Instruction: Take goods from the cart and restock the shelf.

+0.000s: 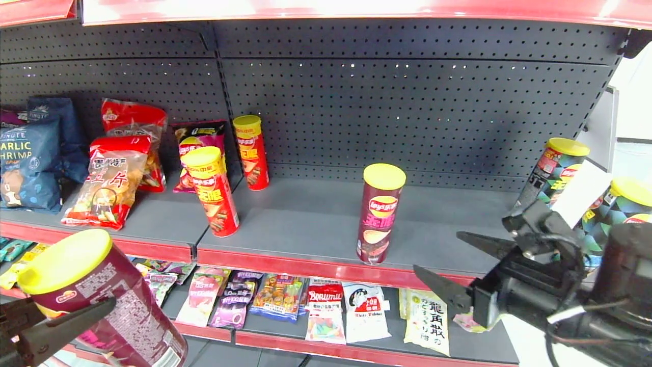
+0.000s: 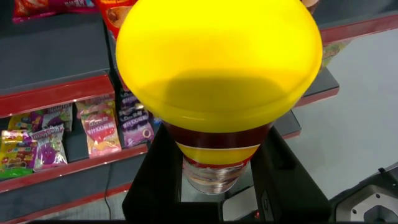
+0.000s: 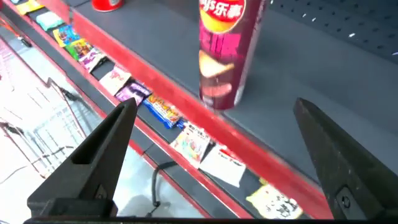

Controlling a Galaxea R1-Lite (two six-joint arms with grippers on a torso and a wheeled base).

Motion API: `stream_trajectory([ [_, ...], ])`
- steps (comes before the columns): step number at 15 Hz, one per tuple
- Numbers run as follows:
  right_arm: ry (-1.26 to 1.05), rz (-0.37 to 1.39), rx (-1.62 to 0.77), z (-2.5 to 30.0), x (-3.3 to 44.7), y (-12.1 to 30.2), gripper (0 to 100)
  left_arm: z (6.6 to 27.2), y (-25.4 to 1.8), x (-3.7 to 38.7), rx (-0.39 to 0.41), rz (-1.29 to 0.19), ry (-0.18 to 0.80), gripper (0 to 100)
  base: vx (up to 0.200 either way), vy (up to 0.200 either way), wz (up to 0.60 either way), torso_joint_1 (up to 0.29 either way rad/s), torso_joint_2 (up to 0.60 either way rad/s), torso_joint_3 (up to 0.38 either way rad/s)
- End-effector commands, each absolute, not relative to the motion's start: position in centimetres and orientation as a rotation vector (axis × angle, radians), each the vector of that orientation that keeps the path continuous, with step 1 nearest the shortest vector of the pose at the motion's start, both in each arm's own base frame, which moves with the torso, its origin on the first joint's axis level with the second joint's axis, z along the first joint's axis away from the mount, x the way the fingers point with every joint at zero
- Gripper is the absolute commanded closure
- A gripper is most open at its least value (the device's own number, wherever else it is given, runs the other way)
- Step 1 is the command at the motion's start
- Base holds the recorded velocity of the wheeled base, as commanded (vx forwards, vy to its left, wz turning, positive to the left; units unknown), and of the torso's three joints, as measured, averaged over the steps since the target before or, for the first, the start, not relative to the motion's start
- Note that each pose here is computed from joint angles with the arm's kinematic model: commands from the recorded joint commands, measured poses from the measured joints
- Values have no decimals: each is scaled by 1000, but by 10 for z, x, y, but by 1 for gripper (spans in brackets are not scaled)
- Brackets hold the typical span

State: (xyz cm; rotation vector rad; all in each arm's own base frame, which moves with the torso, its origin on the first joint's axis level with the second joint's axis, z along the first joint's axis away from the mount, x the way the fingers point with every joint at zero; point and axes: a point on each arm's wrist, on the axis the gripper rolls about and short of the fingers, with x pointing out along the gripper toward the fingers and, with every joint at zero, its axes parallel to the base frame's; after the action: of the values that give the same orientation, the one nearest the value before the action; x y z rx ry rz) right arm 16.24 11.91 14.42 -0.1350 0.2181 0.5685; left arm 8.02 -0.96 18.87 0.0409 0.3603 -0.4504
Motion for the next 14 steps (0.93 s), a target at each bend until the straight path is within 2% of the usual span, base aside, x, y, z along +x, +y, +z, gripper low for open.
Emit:
stream_trajectory([
  [1,80,431,-131,159,122,69,0,196,-10,63,65,-447,270,100,0,0,0,0,0,0],
  [3,71,246,-150,163,110,35,0,199,-10,48,80,-446,198,100,0,0,0,0,0,0],
  [7,102,31,-140,155,58,4,0,203,-9,23,103,-397,87,100,0,0,0,0,0,0],
  [9,114,-45,-134,145,29,-1,0,203,-7,23,105,-317,86,100,0,0,0,0,0,0],
  [14,84,-69,-127,116,-19,-2,0,214,-6,33,104,-286,103,100,0,0,0,0,0,0],
])
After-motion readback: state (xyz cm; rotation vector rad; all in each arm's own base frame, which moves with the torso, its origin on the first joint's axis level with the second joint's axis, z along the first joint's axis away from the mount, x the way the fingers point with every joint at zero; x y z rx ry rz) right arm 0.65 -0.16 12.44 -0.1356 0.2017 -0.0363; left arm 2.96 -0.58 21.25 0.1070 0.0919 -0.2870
